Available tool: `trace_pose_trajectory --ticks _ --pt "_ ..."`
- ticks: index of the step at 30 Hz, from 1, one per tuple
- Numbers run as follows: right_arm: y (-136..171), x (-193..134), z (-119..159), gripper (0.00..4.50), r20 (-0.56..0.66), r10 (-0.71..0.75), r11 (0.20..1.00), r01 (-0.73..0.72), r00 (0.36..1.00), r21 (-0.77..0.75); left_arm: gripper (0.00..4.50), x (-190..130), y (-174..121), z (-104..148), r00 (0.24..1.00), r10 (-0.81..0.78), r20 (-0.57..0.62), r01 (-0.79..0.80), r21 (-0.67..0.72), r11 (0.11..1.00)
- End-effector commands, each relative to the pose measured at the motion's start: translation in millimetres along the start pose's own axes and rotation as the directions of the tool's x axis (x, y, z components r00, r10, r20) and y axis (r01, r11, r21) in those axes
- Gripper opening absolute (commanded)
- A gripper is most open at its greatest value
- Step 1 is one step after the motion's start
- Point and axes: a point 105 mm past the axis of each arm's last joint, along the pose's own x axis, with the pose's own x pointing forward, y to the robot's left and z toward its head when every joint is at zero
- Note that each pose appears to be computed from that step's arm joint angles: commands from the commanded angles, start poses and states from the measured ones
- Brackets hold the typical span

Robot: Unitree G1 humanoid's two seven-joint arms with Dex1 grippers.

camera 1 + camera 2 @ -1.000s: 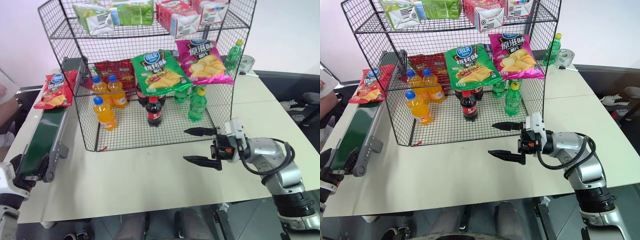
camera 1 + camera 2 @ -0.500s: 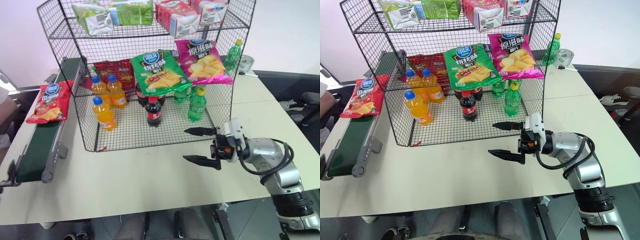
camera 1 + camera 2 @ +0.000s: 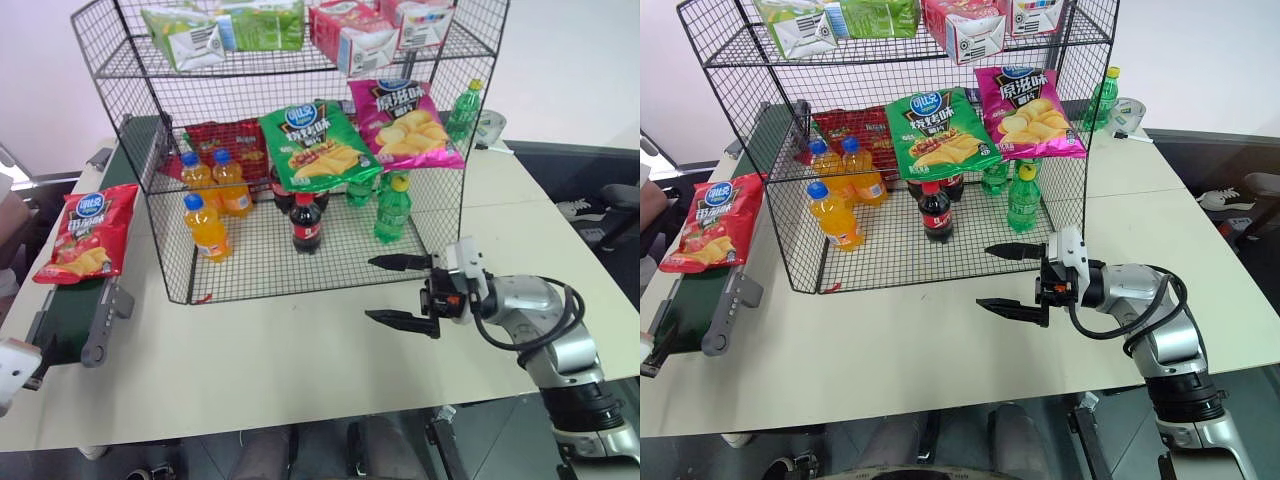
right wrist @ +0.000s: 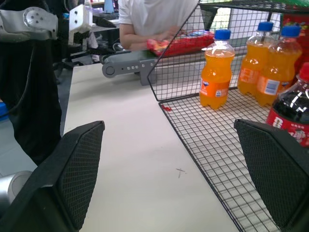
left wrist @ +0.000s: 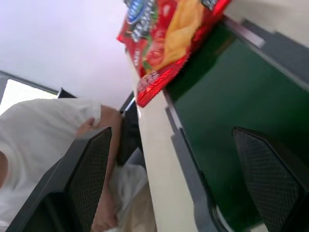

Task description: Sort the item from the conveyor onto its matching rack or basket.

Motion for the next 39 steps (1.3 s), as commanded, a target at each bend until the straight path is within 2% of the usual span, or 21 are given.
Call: trace_pose_trajectory --ticks 1,12,17,27,39 --pt "-2.2 -0.8 8.5 4.5 0.02 -0.009 0.999 0.01 1.0 -0.043 4.12 -5.0 -5.0 -1.8 0.999 -0.052 0.004 0.051 0.088 0.995" --pt "-2.4 0.1 7.7 4.5 0.018 -0.008 0.999 0.009 1.0 -0.046 4.12 -2.3 3.8 3.2 0.998 -0.019 0.052 0.011 0.133 0.991" --pt "-3.6 0.5 7.3 4.5 0.016 -0.01 0.999 0.011 1.0 -0.053 4.12 -5.8 -2.9 4.6 0.996 -0.053 0.07 0.042 0.148 0.988" --pt "-5.6 -1.9 5.9 4.5 0.004 -0.009 0.998 0.009 1.0 -0.07 4.12 -7.8 -11.4 -8.7 0.997 -0.059 0.04 0.053 0.139 0.989" --pt "-4.6 -1.1 2.2 4.5 -0.001 -0.002 0.997 0.002 1.0 -0.074 4.12 -3.5 -12.5 -1.5 0.994 -0.07 0.089 0.056 0.148 0.987"
